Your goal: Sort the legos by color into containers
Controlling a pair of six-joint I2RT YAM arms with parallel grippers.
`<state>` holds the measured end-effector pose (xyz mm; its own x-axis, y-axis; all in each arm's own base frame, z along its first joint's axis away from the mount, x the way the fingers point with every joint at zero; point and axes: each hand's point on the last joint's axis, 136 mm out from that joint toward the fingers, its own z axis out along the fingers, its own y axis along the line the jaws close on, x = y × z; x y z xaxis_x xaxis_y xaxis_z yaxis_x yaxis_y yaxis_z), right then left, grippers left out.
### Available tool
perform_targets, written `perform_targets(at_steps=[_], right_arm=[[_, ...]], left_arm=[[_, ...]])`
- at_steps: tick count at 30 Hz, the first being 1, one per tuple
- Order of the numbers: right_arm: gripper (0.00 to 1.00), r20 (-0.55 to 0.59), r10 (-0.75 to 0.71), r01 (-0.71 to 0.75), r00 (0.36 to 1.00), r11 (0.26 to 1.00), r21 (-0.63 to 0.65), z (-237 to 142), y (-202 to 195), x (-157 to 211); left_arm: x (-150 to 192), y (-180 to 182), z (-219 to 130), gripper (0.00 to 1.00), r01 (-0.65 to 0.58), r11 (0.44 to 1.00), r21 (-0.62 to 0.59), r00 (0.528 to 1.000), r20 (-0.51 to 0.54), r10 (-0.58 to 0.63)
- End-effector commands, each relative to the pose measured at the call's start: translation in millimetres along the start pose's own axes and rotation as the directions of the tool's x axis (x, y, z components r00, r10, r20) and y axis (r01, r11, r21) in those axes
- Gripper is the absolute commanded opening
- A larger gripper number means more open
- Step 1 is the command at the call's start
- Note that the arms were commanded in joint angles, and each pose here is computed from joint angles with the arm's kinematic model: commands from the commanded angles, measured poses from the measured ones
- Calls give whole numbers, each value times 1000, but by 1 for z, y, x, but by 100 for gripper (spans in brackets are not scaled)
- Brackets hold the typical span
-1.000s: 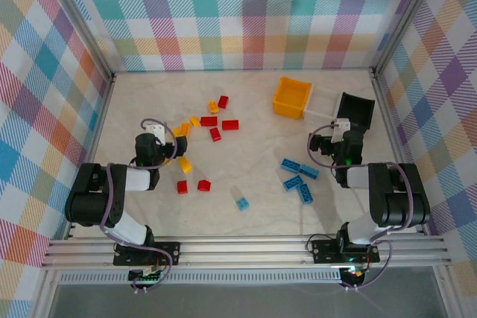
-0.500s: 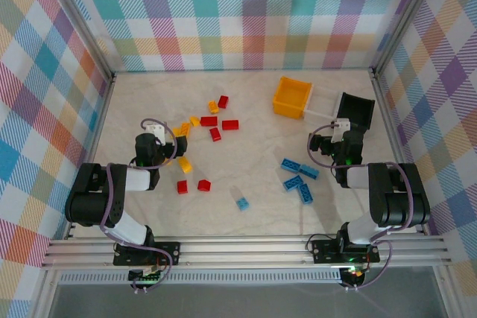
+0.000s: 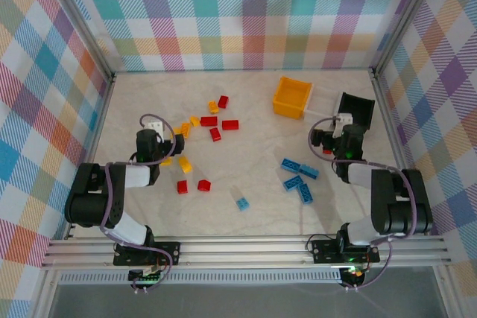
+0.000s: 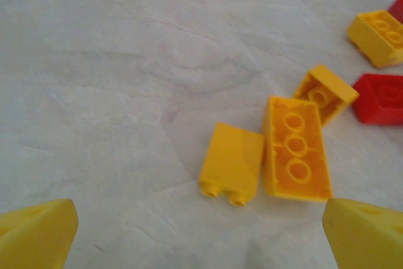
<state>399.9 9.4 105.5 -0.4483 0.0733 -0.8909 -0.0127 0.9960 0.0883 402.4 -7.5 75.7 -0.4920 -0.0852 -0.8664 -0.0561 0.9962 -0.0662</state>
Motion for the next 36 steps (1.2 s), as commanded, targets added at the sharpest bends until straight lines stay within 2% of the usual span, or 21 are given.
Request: perform_targets(at_steps=[1, 4, 7, 11, 13, 16, 17, 20, 22, 24, 27, 32, 36], right_arm=[[100, -27, 109, -107, 994, 993, 43, -15, -2, -33], [100, -121, 260, -256, 958, 965, 47, -30, 5, -48], [100, -256, 372, -368, 892, 927, 64, -46, 17, -55], [100, -428, 505, -496, 749, 856, 142, -67, 31, -48], [99, -479, 537, -520, 694, 834, 182, -80, 37, -43], [100, -536, 576, -507, 617, 812, 288, -105, 34, -26], [100, -558, 587, -498, 587, 805, 323, -112, 33, -19], [100, -645, 568, -418, 511, 820, 390, -131, 31, 4], [100, -679, 545, -362, 491, 837, 410, -137, 27, 17], [100, -706, 528, -319, 472, 849, 422, -138, 24, 28], [96, -714, 499, -282, 492, 867, 412, -127, 21, 37], [83, -737, 417, -227, 532, 909, 350, -97, 18, 52], [76, -758, 374, -164, 534, 926, 341, -76, 11, 67]], left_arm=[[-32, 13, -11, 100, 39, 995, -96, 999, 13, -38], [-45, 15, -19, 100, 76, 990, -120, 997, -5, -77], [-55, 15, -27, 100, 149, 977, -153, 985, -58, -160], [-78, -1, -35, 100, 201, 969, -141, 974, -75, -213], [-85, -13, -38, 100, 212, 969, -125, 969, -101, -225], [-86, -38, -35, 100, 238, 968, -74, 946, -207, -248], [-75, -43, -33, 100, 221, 971, -89, 932, -274, -237], [-63, -69, -36, 100, 125, 990, -72, 918, -369, -143], [-56, -95, -43, 100, 103, 995, 8, 910, -405, -91], [-47, -122, -56, 100, 130, 986, 100, 897, -436, -74], [-27, -149, -77, 100, 168, 967, 190, 866, -497, -53], [4, -164, -103, 94, 234, 939, 253, 811, -583, -45], [6, -165, -123, 92, 250, 922, 296, 809, -587, -31]])
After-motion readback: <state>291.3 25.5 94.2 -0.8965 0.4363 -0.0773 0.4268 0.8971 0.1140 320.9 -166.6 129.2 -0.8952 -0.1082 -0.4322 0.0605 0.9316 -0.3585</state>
